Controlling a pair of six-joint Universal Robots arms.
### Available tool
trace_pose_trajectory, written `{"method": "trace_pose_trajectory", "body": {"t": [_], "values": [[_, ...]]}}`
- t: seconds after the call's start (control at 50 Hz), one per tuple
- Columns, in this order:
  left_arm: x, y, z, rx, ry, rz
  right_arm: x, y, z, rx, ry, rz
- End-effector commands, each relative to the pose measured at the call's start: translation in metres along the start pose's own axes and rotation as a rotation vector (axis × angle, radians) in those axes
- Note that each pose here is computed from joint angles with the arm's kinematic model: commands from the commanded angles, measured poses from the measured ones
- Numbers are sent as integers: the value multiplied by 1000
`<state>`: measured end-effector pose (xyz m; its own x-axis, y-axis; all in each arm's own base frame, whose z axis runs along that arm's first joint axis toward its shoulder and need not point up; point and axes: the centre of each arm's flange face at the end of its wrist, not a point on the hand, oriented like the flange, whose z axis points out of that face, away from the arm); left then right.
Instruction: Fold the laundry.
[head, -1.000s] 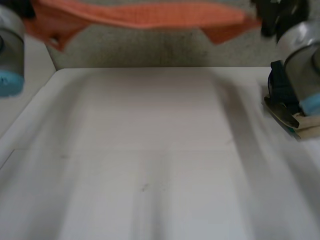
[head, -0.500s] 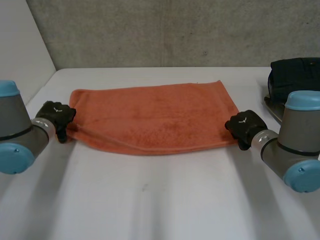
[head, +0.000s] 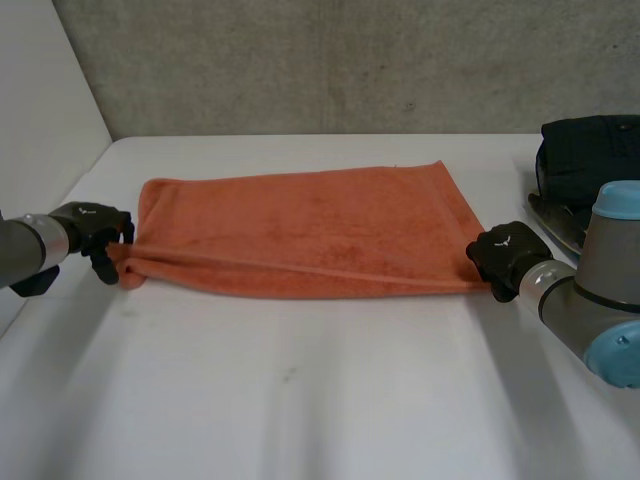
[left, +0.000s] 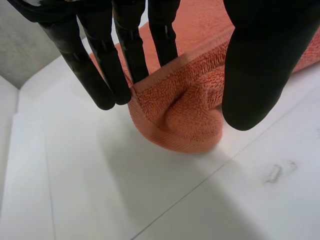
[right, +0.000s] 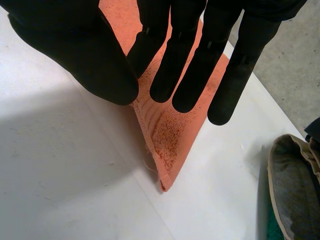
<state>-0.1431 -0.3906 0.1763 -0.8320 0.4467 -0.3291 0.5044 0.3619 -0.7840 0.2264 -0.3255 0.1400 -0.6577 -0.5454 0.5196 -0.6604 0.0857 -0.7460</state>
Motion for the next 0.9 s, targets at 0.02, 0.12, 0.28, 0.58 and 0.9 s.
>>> {"method": "trace_pose_trajectory", "body": {"t": [0.02, 0.12, 0.28, 0.58, 0.9], "values": [[-2, -7, 0, -39, 48, -10, 0, -1, 0, 2, 0, -9], [-5, -6, 8, -56, 37, -5, 0, 0, -1, 1, -1, -11], [0, -3, 16, -80, 19, 43, 6, -1, -2, -1, 15, -19], [18, 5, -97, -215, 47, 136, 9, -8, -101, -242, -361, -254], [28, 9, -79, -247, 54, 197, 8, -16, -75, -207, -298, -307]]}}
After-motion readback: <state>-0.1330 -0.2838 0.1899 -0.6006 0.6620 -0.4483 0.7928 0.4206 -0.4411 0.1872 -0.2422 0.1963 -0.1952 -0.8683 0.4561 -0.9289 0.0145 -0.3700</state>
